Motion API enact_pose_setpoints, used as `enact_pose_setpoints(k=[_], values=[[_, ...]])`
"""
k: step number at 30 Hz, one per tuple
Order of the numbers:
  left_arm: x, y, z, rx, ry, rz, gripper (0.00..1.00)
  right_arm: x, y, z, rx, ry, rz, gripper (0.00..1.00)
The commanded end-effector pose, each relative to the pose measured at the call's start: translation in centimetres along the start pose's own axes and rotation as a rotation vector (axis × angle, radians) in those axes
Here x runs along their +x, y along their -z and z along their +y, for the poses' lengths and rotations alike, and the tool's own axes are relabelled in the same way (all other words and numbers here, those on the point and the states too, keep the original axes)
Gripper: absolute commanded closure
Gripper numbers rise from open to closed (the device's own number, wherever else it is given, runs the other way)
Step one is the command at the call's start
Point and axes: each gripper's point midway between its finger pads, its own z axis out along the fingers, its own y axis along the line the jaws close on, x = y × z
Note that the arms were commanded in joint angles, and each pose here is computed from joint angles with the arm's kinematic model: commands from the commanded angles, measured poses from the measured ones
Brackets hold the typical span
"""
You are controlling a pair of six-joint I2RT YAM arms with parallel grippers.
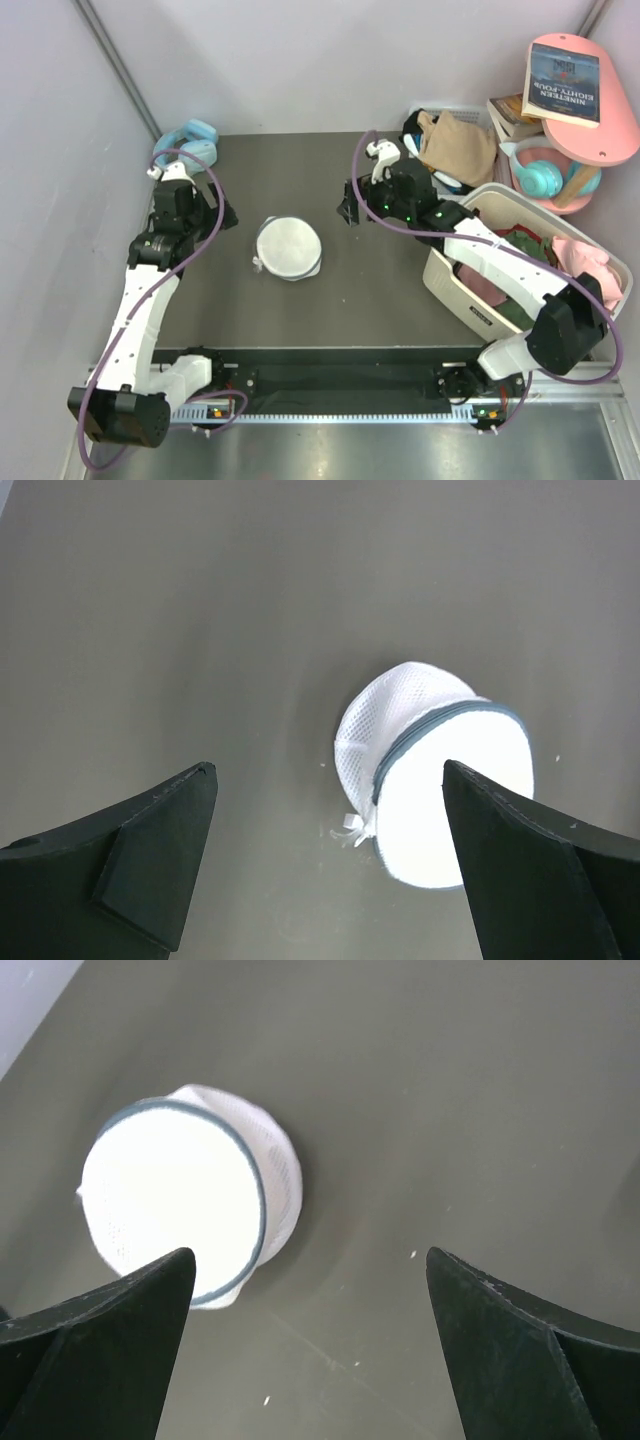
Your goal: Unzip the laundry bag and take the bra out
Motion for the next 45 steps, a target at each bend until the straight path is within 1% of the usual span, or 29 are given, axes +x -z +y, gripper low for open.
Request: enact_pose_setpoints(k=[1, 3, 4, 6, 12, 14, 19, 23, 24, 26, 27, 29, 30, 31, 34, 36, 37, 38, 39, 40, 42, 43, 44, 45], values=[[1.0, -0.5, -0.2, 0.03, -0.053, 0.028, 0.01, -0.6, 0.7, 2.7, -0.071, -0.024, -0.045, 0.02], [1.7, -1.0, -1.2, 0.088, -0.047, 0.061, 0.01, 0.3, 0.5, 3.4, -0.085, -0.036, -0.023, 0.02], [1.7, -1.5, -1.7, 0.111, -0.043, 0.052, 0.01, 0.5, 0.4, 3.7, -0.09, -0.042, -0.017, 0.02], [2.8, -2.3, -3.0, 0.184, -0.027, 0.096, 0.01, 1.6, -0.1, 4.5, -0.11, -0.078, 0.01, 0.02], [5.6, -5.3, -4.8, 0.297, -0.029, 0.191, 0.02, 4.0, -1.5, 7.2, -0.192, -0.172, 0.057, 0.03], [7.1, -6.1, -5.0, 0.326, -0.031, 0.242, 0.06, 4.6, -1.8, 7.9, -0.202, -0.174, 0.075, 0.03], [8.3, -7.5, -4.8, 0.315, -0.038, 0.29, 0.13, 5.3, -1.2, 9.2, -0.214, -0.147, 0.122, 0.03], [9.3, -8.6, -5.4, 0.352, -0.017, 0.316, 0.23, 6.1, -0.9, 9.5, -0.217, -0.167, 0.139, 0.03], [9.3, -8.8, -5.7, 0.37, -0.01, 0.314, 0.31, 6.5, -0.8, 9.6, -0.221, -0.18, 0.149, 0.04], [9.8, -8.8, -6.5, 0.415, 0.007, 0.347, 0.43, 6.9, -0.6, 9.8, -0.227, -0.186, 0.157, 0.04], [9.9, -8.7, -6.7, 0.428, 0.015, 0.356, 0.64, 7.2, -0.4, 10.0, -0.228, -0.188, 0.164, 0.03], [10.1, -8.7, -7.1, 0.441, 0.033, 0.371, 0.88, 7.5, -0.2, 10.0, -0.223, -0.188, 0.173, 0.03], [10.2, -8.6, -7.1, 0.445, 0.038, 0.376, 0.97, 7.7, -0.1, 10.1, -0.22, -0.191, 0.176, 0.04], [10.1, -8.5, -7.2, 0.447, 0.045, 0.374, 1.0, 7.7, 0.0, 10.0, -0.213, -0.198, 0.176, 0.04], [9.4, -7.8, -7.5, 0.438, 0.094, 0.358, 1.0, 7.4, 0.4, 9.8, -0.191, -0.21, 0.17, 0.04], [9.0, -7.5, -7.4, 0.403, 0.176, 0.353, 1.0, 6.8, 0.7, 9.8, -0.181, -0.213, 0.156, 0.04], [8.4, -7.2, -7.2, 0.379, 0.206, 0.323, 1.0, 6.5, 1.0, 9.9, -0.181, -0.215, 0.148, 0.04], [8.3, -7.0, -7.1, 0.356, 0.276, 0.321, 1.0, 6.2, 1.0, 10.0, -0.174, -0.218, 0.14, 0.03], [8.6, -7.0, -6.7, 0.326, 0.312, 0.321, 1.0, 6.1, 1.1, 10.1, -0.17, -0.226, 0.142, 0.04], [8.1, -6.7, -6.4, 0.294, 0.381, 0.297, 1.0, 6.0, 1.1, 10.4, -0.17, -0.228, 0.14, 0.04], [8.6, -6.6, -5.7, 0.245, 0.449, 0.294, 1.0, 5.1, 1.2, 11.1, -0.169, -0.222, 0.123, 0.04], [8.2, -6.2, -5.6, 0.227, 0.523, 0.281, 1.0, 5.3, 1.0, 11.3, -0.166, -0.211, 0.135, 0.04], [8.3, -6.3, -4.8, 0.172, 0.559, 0.268, 1.0, 4.1, 1.0, 11.9, -0.177, -0.196, 0.117, 0.04], [8.4, -6.3, -4.7, 0.173, 0.582, 0.26, 1.0, 3.9, 1.0, 12.6, -0.188, -0.186, 0.124, 0.04]])
